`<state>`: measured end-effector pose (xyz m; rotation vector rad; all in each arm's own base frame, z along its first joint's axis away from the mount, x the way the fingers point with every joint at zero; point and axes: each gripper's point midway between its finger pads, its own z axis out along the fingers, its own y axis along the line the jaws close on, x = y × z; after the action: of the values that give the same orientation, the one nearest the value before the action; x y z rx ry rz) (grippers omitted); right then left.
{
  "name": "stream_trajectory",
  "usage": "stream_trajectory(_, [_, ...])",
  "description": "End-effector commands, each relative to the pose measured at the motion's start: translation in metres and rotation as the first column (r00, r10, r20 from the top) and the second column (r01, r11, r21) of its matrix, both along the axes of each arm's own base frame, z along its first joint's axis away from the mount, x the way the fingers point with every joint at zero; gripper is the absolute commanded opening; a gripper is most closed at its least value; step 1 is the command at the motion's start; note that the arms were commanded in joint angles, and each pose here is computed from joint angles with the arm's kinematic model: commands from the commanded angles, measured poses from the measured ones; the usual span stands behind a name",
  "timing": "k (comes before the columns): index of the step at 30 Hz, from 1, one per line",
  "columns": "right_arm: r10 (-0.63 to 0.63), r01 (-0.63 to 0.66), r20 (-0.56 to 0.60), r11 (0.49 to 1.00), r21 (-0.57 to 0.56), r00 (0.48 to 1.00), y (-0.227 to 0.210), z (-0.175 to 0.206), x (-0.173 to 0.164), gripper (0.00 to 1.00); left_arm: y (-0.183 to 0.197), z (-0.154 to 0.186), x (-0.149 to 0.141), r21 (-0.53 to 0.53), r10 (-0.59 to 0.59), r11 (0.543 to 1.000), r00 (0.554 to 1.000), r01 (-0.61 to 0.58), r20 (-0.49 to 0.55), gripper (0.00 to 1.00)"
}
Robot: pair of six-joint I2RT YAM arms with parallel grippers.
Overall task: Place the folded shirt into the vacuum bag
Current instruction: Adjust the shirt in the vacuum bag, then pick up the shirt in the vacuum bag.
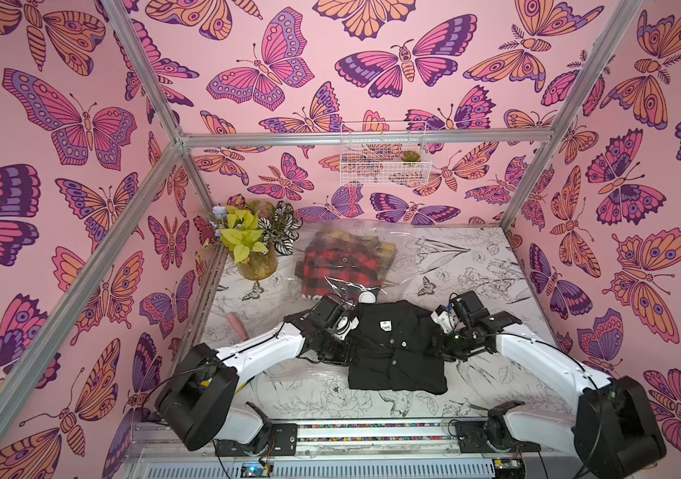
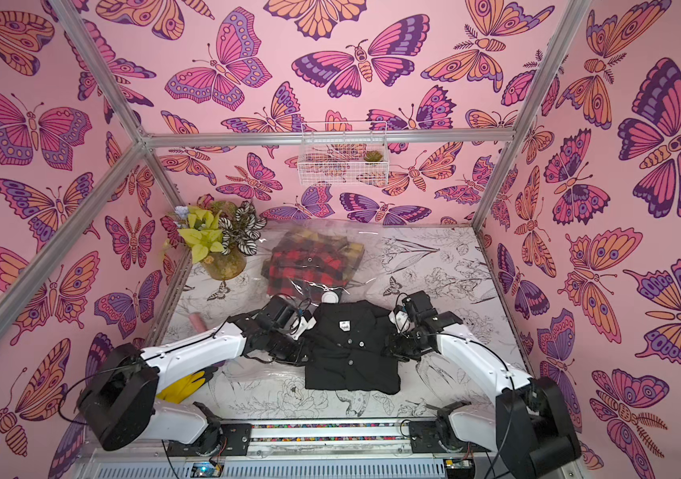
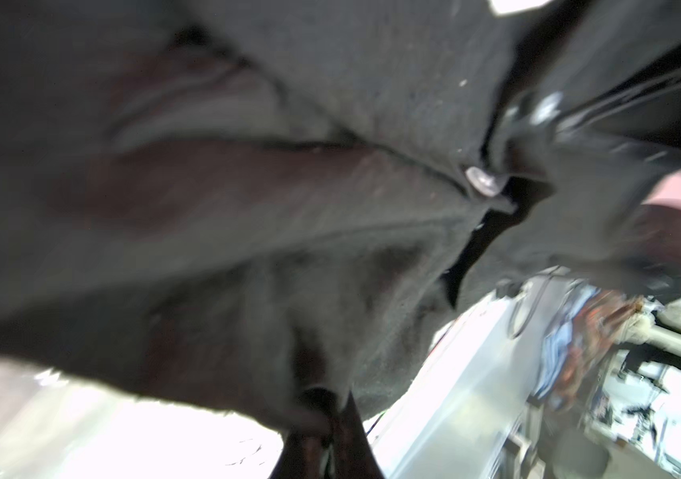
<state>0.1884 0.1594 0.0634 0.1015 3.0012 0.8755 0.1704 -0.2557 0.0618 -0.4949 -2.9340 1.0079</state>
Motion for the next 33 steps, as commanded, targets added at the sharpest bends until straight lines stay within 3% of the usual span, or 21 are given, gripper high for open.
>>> stream_trajectory(1, [0.0,-0.007,-0.066,0.993,-0.115,0.998,-0.015,-0.027,-0.011,0.38,0.015,-0.015,-0.01,0.089,-0.004,0.996,1.0,0.007,-0.03,0.21])
stream_trajectory(3, [-0.004,-0.002,-0.039,0.991,-0.131,0.999,-0.017,-0.025,-0.005,0.55,0.023,-0.006,0.003,0.129,0.026,0.991,0.999,-0.029,0.019,0.29])
stream_trajectory(7, [-0.036,0.038,0.023,0.994,-0.107,0.999,-0.018,-0.001,-0.004,0.7,0.026,0.028,0.018,0.121,0.056,0.99,0.993,-0.068,0.102,0.41])
stream_trajectory(11, [-0.082,0.084,0.031,0.99,-0.109,0.996,-0.028,0.009,-0.015,0.76,0.023,0.058,0.026,0.112,0.076,0.989,0.981,-0.097,0.179,0.43])
stream_trajectory(15, [-0.148,0.152,0.068,0.986,-0.07,0.987,-0.033,0.021,-0.019,0.8,-0.007,0.074,0.026,0.066,0.041,0.996,0.977,-0.056,0.208,0.41])
stream_trajectory(21, [-0.175,0.178,0.048,0.982,-0.059,0.983,-0.03,-0.001,-0.023,0.8,-0.072,0.059,0.019,-0.056,-0.024,0.998,0.984,0.035,0.179,0.31])
stream_trajectory(26, [-0.172,0.174,0.043,0.984,-0.037,0.984,-0.019,-0.018,-0.016,0.69,-0.099,0.031,0.019,-0.065,-0.057,0.996,0.988,0.067,0.142,0.23])
stream_trajectory(29, [-0.178,0.179,0.096,0.984,-0.011,0.979,-0.013,-0.009,-0.003,0.46,-0.105,0.013,0.022,-0.046,-0.064,0.996,0.99,0.07,0.125,0.21])
stream_trajectory(30, [-0.167,0.173,0.121,0.984,-0.047,0.979,-0.016,-0.003,0.0,0.33,-0.106,0.01,0.023,-0.039,-0.066,0.997,0.99,0.071,0.126,0.2])
stream_trajectory(33, [-0.101,0.143,0.176,0.96,-0.239,0.979,-0.039,0.011,0.008,0.1,-0.112,0.003,0.033,-0.033,-0.064,0.997,0.987,0.07,0.15,0.19])
